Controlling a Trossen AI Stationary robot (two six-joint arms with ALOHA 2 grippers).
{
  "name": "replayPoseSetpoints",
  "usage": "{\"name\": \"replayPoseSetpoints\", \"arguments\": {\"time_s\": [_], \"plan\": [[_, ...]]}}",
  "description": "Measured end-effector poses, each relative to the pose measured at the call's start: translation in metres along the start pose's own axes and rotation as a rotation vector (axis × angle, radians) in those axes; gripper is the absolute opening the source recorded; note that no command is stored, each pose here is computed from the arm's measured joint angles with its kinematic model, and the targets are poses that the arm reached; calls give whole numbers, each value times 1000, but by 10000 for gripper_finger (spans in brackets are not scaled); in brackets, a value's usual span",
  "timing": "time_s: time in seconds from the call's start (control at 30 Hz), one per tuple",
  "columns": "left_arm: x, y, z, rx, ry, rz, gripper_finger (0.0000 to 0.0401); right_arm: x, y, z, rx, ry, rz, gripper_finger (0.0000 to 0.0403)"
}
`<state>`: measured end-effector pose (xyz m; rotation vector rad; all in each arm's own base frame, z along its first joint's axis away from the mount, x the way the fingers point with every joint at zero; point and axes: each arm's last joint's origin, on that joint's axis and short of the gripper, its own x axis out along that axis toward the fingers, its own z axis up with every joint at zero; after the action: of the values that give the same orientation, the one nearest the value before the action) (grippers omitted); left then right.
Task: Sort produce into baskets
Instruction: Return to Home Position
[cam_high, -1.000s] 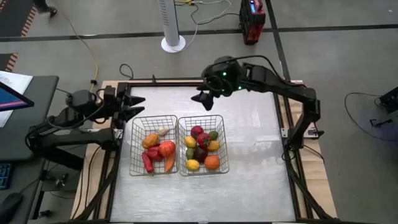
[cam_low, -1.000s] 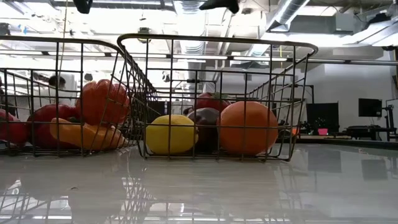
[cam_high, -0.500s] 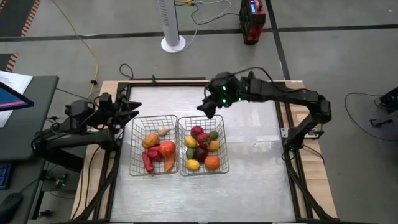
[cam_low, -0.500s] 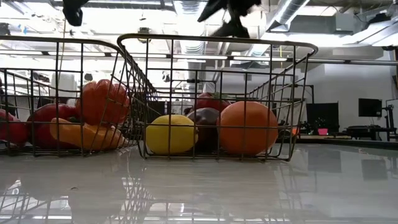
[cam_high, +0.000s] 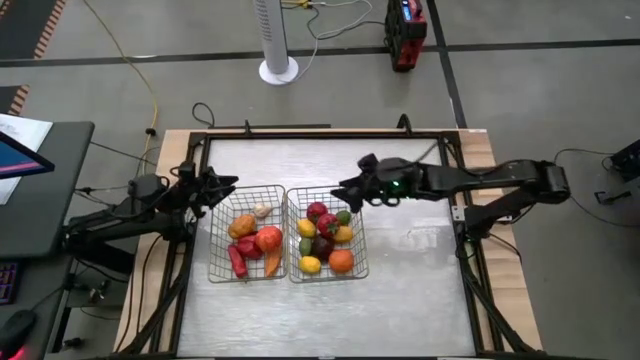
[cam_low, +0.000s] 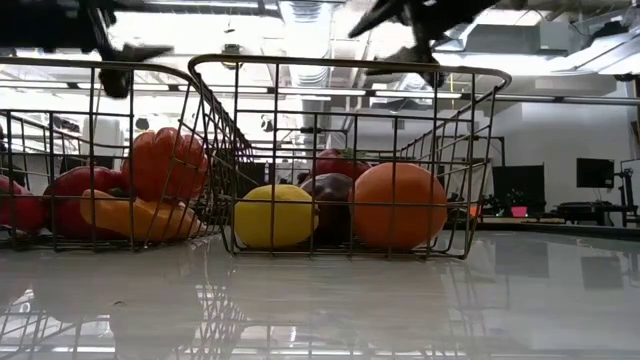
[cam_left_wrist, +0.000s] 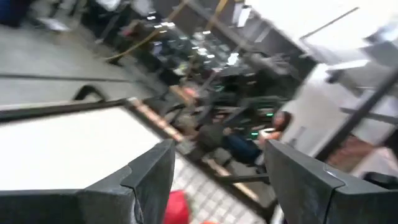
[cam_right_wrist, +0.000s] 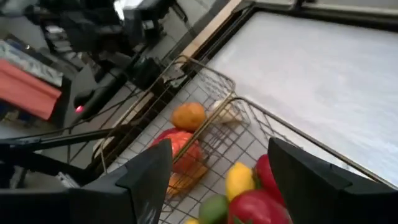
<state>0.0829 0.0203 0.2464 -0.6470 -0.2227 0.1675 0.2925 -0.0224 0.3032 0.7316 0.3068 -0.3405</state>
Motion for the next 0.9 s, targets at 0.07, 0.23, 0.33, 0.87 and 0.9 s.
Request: {"name": "replayPoseSetpoints", "arguments": {"time_s": [0.07,0.23,0.33,0.87,0.9], "plan": [[1,9,-9,-13,1,50,234,-10,-5,-8,-5,-17,-26,291],[2,27,-28,-44,-14,178,228,-32,-20,-21,9,-25,-18,291],[3,36,-37,-77,-13,244,216,-45,-30,-32,16,-13,-1,291],[3,53,-53,-66,-64,336,136,-89,-95,-82,69,-21,98,291],[4,49,-50,-62,-83,285,130,-91,-96,-82,70,-24,107,291]]}}
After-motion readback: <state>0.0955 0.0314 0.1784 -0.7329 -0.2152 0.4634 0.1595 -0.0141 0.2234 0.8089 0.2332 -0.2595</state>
